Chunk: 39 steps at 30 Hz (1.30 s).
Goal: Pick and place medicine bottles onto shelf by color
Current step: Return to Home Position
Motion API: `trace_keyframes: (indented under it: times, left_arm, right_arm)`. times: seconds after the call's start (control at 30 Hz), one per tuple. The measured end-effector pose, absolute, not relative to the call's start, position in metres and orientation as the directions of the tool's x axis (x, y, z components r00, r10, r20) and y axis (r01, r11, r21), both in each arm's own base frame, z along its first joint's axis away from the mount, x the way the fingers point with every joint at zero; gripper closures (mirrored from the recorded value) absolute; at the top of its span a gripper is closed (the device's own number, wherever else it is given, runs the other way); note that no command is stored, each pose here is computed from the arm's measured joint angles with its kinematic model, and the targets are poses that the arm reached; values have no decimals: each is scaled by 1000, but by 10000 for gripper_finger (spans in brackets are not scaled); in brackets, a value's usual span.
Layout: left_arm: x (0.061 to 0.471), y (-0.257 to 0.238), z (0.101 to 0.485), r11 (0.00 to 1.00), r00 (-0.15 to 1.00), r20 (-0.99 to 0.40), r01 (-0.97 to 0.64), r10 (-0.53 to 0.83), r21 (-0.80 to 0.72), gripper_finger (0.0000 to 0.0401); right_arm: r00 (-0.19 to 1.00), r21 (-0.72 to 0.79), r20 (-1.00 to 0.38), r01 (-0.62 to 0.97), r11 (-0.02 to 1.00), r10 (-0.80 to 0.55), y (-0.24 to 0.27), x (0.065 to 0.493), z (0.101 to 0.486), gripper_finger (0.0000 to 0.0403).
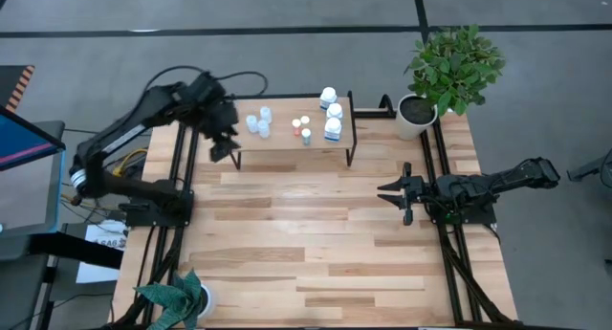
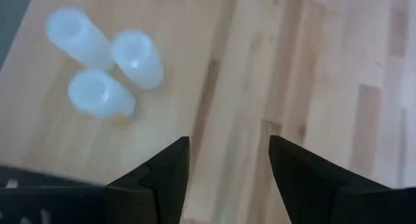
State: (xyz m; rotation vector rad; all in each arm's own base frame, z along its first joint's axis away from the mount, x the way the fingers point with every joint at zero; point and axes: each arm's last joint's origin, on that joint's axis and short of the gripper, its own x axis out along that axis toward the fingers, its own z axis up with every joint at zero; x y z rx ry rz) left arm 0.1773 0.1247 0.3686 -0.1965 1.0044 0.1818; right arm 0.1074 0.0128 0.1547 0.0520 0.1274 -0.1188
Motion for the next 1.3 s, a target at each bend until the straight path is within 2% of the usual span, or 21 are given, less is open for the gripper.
trace_keyframes:
  times: [0.17,0.4,0.53,0.67,0.77,0.87,0.93,1.03,1.1,1.2,1.3]
  left_arm:
    - [133,91,382,965,589,-802,-254,95,-72,204]
    - [70,39,385,965,777,-602,-260,187,-36,204]
    - [37,15,370,950,868,-430,-304,247,-68,204]
    - [11,0,342,920,886,-305,-387,351,-66,204]
    - [-3,-9,317,915,905,-208,-395,371,-85,204]
    - [-3,-11,302,934,936,-115,-343,332,-99,204]
    - [3,-8,298,940,943,-155,-315,294,-134,204]
    - [16,1,302,953,954,-78,-296,291,-68,204]
    - [28,8,291,963,964,-78,-261,256,-70,205]
    - [36,13,282,968,968,13,-251,251,-8,205]
    - [45,19,263,967,970,2,-241,242,-88,205]
  right_arm:
    - [985,44,-130,121,992,-115,13,107,155,280]
    - [985,44,-130,121,992,-115,13,107,155,280]
    - [985,44,-130,121,992,-115,13,107,155,280]
    - [985,44,-129,121,992,-115,13,107,155,280]
    - [985,44,-130,121,992,-115,13,107,155,280]
    - [985,44,-130,121,992,-115,13,107,155,280]
    - [985,44,-129,121,992,-115,13,107,155,280]
    - [985,44,-130,124,991,-117,13,107,155,280]
    - [985,45,-127,120,992,-113,13,107,155,280]
    - [985,45,-126,121,992,-114,13,107,155,280]
    - [985,46,-126,121,992,-114,13,107,155,280]
